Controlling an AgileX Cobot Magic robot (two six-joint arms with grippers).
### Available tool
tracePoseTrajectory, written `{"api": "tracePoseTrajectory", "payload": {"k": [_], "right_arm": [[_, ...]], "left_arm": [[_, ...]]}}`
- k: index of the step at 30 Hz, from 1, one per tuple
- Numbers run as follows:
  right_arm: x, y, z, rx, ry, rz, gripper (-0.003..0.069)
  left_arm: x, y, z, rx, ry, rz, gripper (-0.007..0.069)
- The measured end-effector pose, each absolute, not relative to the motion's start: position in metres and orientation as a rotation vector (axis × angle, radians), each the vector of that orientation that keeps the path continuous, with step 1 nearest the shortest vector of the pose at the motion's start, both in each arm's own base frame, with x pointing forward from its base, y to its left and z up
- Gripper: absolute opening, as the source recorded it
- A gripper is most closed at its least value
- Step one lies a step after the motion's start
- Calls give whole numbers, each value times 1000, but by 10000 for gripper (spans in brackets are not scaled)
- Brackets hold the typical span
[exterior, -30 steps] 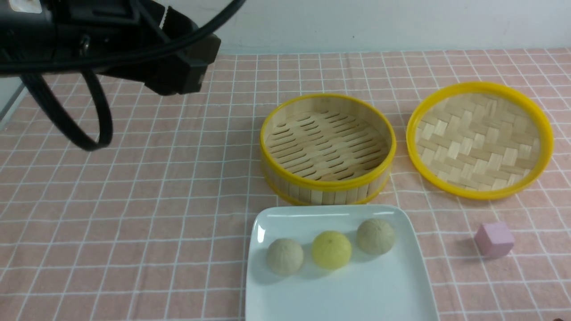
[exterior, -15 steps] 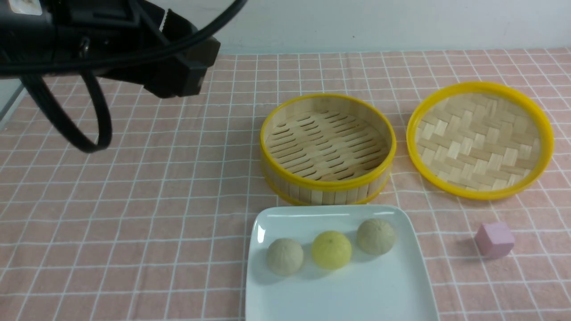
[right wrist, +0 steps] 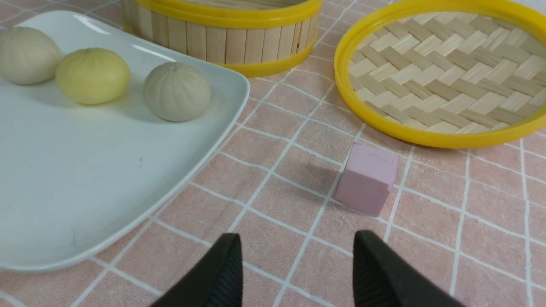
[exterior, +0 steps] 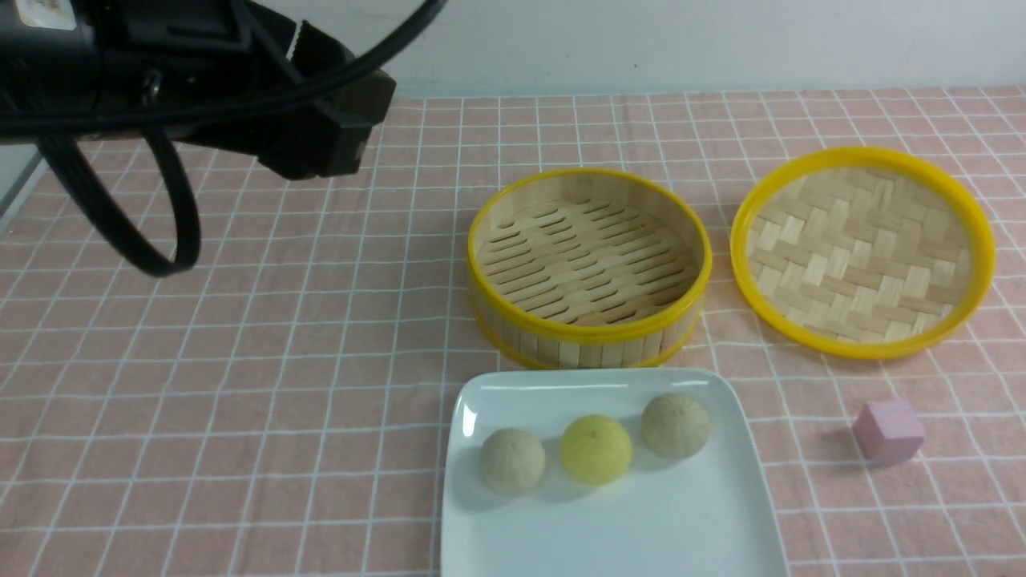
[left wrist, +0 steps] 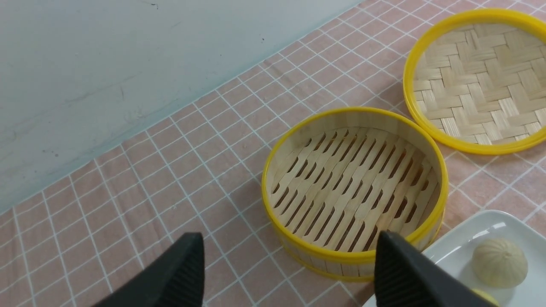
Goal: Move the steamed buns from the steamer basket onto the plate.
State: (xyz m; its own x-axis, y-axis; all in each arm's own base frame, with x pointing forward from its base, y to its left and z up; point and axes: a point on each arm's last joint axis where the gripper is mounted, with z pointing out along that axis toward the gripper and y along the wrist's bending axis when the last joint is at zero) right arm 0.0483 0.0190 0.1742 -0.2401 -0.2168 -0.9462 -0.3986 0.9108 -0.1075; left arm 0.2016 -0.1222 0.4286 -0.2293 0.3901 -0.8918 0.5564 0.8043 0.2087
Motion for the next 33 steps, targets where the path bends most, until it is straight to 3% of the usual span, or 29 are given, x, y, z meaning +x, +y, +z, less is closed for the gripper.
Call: {"api": "tracePoseTrajectory", "payload": {"k": [13,18,20,23,26,33], "right_arm": [[48,19,174,-459,1830,181,368],[48,19,174,-458,1830,182,368],[48,19,174,-458,1830,182,368],[48,19,174,-458,1830,182,368],[48,19,174,-458,1830,182,368],[48,19,174,-458,1830,182,368]], "left_arm": [[203,-119,419,670,1940,-174,530],[211,-98,383,501,2109,-138,530],[211,-74,352,335,2202,-124,530],[205,-51,328,211,2242,-101,530],[181,-19,294,41,2230,-50,530],[123,12,247,-164,2042,36,530]]}}
